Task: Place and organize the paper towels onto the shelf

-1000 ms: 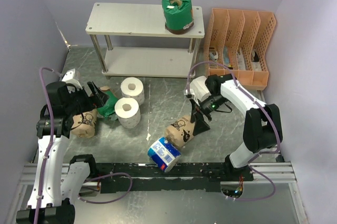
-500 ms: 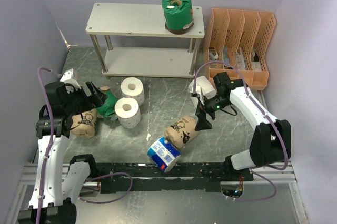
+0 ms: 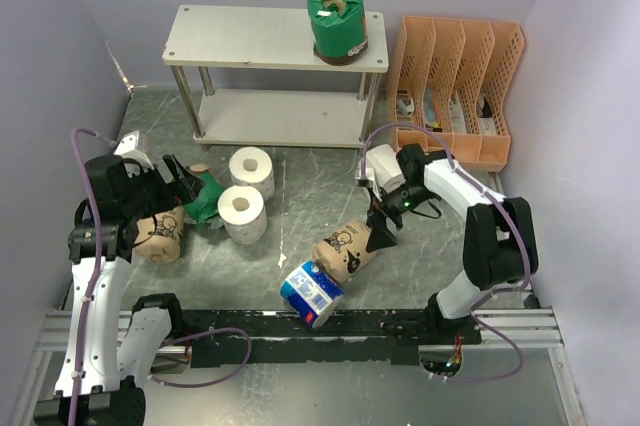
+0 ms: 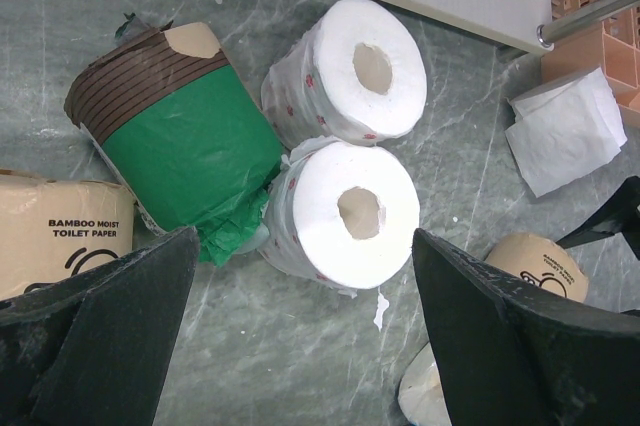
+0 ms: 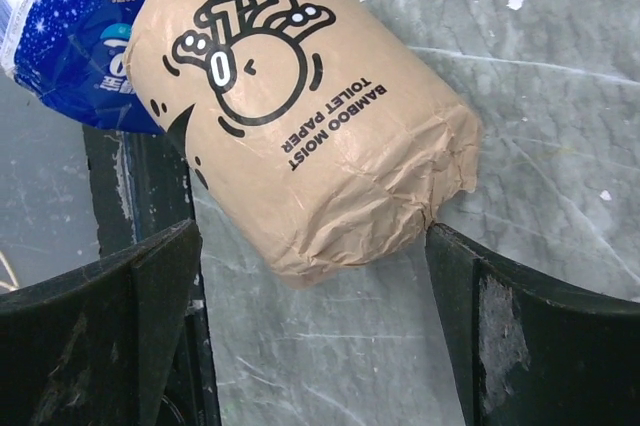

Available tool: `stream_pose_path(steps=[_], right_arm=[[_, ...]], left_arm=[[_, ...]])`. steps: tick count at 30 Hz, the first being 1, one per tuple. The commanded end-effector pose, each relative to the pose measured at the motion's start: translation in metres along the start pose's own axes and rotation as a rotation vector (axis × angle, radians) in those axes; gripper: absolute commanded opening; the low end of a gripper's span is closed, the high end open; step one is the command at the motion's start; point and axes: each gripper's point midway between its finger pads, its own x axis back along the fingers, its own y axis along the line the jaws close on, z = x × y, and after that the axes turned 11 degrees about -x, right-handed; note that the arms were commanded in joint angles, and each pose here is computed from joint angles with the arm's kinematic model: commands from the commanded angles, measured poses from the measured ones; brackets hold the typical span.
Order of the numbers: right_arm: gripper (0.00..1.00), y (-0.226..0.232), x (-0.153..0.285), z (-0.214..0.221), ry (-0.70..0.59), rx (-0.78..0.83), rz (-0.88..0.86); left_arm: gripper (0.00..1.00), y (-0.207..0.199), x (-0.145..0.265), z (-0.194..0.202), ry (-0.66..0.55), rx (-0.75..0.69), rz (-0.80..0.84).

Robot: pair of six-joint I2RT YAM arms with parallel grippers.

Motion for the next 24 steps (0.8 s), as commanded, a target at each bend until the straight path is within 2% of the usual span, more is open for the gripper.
stream_pose_path(steps=[1,7,12,20,23,24], right_arm=[[0.92,0.006,-0.004,0.000,-0.012,0.011,-0.075],[0.85,0.007,-0.006,-0.001,-0.021,0.015,-0.099],[0.72,0.009,-0.006,-0.005,-0.035,0.025,-0.106],[0.28,0.019,-0.017,0.003,-0.009,0.053,-0.155],[0.00,0.019,-0.021,0.004,-0.008,0.066,-0.142],[0.00,0.019,-0.021,0.004,-0.007,0.071,-0.137]], left_arm=[[1.00,0.000,-0.001,-0.006,-0.028,-0.015,0.010],[1.00,0.000,-0.001,-0.007,-0.031,-0.014,0.009],[1.00,0.001,-0.001,-0.007,-0.031,-0.012,0.008],[1.00,0.002,-0.001,-0.007,-0.028,-0.009,0.009],[1.00,0.002,-0.001,-0.007,-0.029,-0.009,0.009],[1.00,0.002,-0.001,-0.007,-0.029,-0.009,0.008]])
